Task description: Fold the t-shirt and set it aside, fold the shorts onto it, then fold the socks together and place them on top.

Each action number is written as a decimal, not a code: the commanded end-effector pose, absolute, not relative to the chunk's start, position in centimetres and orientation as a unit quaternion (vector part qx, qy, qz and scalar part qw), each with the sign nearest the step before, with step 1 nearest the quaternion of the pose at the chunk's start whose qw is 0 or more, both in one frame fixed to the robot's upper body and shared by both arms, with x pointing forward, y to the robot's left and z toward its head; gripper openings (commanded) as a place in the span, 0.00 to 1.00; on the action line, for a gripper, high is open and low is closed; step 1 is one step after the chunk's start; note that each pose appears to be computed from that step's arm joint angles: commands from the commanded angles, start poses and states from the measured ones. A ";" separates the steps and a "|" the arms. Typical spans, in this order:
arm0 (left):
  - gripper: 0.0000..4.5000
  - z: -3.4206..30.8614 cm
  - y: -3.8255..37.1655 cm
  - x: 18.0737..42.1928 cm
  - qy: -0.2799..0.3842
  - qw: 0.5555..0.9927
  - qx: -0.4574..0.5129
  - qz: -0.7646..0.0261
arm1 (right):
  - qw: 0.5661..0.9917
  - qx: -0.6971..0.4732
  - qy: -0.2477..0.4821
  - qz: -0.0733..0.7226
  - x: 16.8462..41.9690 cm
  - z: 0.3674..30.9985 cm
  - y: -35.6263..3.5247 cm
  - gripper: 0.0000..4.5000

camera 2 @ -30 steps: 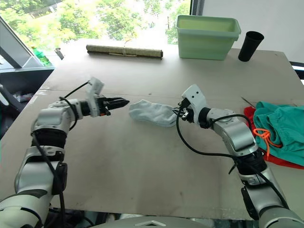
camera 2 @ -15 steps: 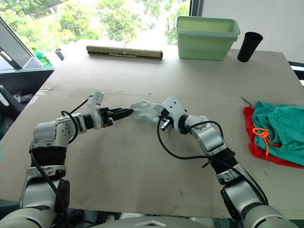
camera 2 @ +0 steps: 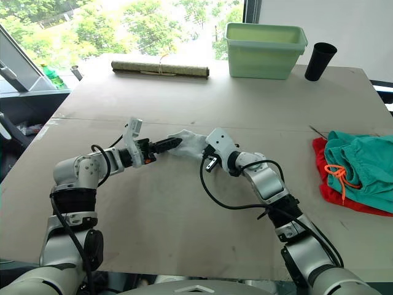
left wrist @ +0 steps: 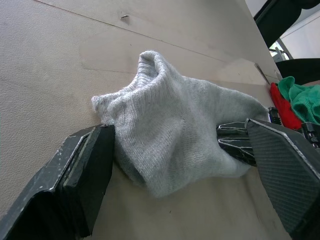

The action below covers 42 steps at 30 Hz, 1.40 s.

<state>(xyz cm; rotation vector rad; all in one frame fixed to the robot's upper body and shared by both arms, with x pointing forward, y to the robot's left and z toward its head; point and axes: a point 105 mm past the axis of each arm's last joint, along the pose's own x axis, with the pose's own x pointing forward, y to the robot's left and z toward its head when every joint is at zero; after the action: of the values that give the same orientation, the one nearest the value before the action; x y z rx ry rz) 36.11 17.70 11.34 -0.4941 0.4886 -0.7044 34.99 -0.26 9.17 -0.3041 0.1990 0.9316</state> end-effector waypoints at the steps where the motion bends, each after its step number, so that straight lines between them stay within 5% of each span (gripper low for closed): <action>1: 0.99 12.4 17.1 36.3 0.221 0.867 -0.257 -0.364 | 0.878 -0.141 0.094 0.447 34.5 9.3 -0.2 0.00; 10: 0.99 14.3 14.6 35.8 0.204 0.823 -0.290 -0.443 | 0.882 -0.134 0.095 0.441 34.4 9.3 -0.7 0.00; 24: 0.99 15.7 8.7 33.3 0.194 0.763 -0.206 -0.581 | 0.889 -0.129 0.104 0.427 34.0 8.7 -1.5 0.00; 30: 0.99 15.3 9.5 33.8 0.188 0.775 -0.200 -0.569 | 0.892 -0.129 0.106 0.420 34.1 8.5 -1.9 0.00; 36: 0.99 18.5 13.1 37.2 0.092 0.828 -0.287 -0.472 | 0.894 -0.129 0.110 0.415 34.1 8.3 -2.2 0.00; 39: 0.99 14.6 14.1 37.7 0.152 0.869 -0.202 -0.426 | 0.894 -0.127 0.110 0.415 34.1 8.4 -2.1 0.00; 42: 0.99 13.4 12.7 36.8 0.179 0.846 -0.211 -0.455 | 0.893 -0.126 0.109 0.418 34.1 8.5 -2.0 0.00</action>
<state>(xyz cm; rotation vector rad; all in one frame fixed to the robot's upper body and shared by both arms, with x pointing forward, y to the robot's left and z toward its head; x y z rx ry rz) 37.17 14.17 13.21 -0.4432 0.3762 -0.8900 34.03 -1.46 8.77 -0.2655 0.2096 0.8857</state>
